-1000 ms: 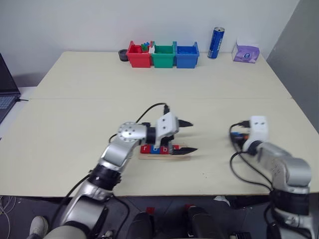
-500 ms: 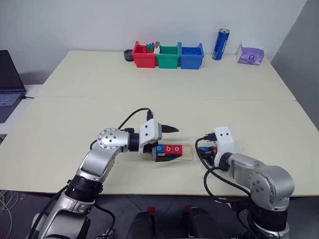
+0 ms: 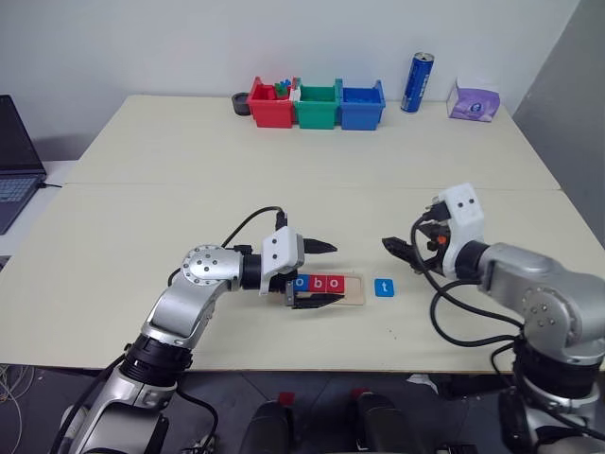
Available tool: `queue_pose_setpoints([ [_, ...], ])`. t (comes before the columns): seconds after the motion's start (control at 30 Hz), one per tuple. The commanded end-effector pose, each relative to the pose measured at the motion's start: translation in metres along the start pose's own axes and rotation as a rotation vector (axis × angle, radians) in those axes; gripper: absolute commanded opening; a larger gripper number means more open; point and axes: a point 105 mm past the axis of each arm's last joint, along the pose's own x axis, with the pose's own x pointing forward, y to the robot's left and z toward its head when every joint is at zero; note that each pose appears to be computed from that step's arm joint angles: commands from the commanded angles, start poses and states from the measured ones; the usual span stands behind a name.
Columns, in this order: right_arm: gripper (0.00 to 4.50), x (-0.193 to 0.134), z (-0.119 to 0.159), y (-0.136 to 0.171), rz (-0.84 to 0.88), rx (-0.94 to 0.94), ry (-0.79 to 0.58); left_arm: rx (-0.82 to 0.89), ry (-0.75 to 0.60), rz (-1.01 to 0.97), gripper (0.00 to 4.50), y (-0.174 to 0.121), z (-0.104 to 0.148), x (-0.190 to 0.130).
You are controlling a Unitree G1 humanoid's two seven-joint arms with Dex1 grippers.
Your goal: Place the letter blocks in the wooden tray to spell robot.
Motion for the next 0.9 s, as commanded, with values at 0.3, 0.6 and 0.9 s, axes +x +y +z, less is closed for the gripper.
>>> queue_pose_setpoints([
  [0.3, 4.47, 0.007, -0.074, 0.013, 0.437, -0.356, 0.028, 0.017, -0.085, -0.011, 4.5, -0.001, 0.015, -0.01],
  [0.6, 4.47, 0.028, -0.088, 0.006, 0.47, -0.356, 0.039, 0.027, -0.058, -0.015, 4.5, -0.004, 0.009, -0.015],
  [0.9, 3.54, 0.03, -0.091, 0.002, 0.47, -0.32, 0.057, 0.022, -0.045, -0.015, 4.5, -0.006, 0.007, -0.018],
])
